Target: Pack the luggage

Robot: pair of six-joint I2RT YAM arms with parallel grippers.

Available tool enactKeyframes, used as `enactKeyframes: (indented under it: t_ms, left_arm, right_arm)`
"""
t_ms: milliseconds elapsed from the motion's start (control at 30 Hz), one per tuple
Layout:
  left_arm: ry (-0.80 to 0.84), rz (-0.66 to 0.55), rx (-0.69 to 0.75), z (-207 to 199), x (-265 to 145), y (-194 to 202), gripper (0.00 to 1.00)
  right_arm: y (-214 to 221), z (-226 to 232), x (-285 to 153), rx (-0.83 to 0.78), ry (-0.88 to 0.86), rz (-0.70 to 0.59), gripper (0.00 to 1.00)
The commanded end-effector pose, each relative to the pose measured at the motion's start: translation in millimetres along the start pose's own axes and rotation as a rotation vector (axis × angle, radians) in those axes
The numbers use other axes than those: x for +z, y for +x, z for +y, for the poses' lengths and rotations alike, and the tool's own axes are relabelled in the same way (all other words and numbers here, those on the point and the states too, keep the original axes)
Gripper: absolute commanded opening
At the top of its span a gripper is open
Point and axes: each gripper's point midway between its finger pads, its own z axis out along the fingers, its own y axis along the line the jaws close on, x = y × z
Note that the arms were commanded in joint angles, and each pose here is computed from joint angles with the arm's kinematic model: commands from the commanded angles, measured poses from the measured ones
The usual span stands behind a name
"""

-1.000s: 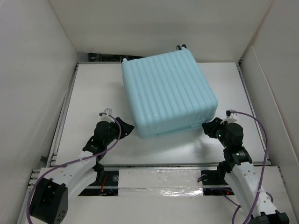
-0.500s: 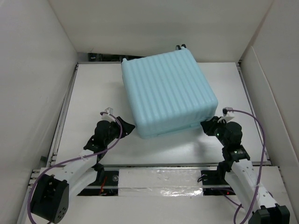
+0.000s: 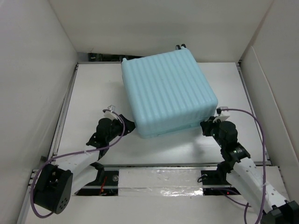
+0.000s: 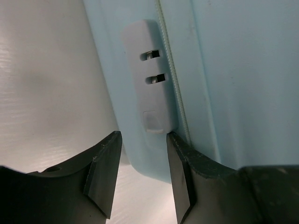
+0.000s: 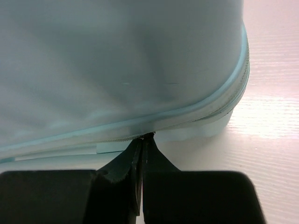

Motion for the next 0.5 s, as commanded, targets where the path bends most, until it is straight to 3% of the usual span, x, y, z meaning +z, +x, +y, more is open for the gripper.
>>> enactKeyframes:
  t_ms: [0,200,267,367,467]
  left_arm:
    - [0.187,-0.054,0.029,-53.8,5.2,-28.7,0.4]
    - [0.168,-0.051,0.035,-49.8,10.9,-29.2,0.4]
    - [0.172,-0.041,0.038,-50.6,10.8,-25.5,0.4]
    - [0.179,-0.043,0.037,-51.1,10.0,-25.0,0.4]
    - [0.202,-0.035,0.045,-58.5,10.2,-21.3,0.4]
  right_arm:
    - [-26.1,60.8,-16.6,-0.048,-0.161,0.003,0.0]
    - [-64.6,47.4,-30.8,-0.059,0.086,-0.058,0.0]
    - [-61.3,47.3,-28.7,-0.105,0.126,-0.015,0.0]
    - [-58.8,58.1,-24.2,-0.176,0.096,0.055,0.0]
    - [-33.7,113.1,-22.7,-0.19,-0.175,0.166,0.0]
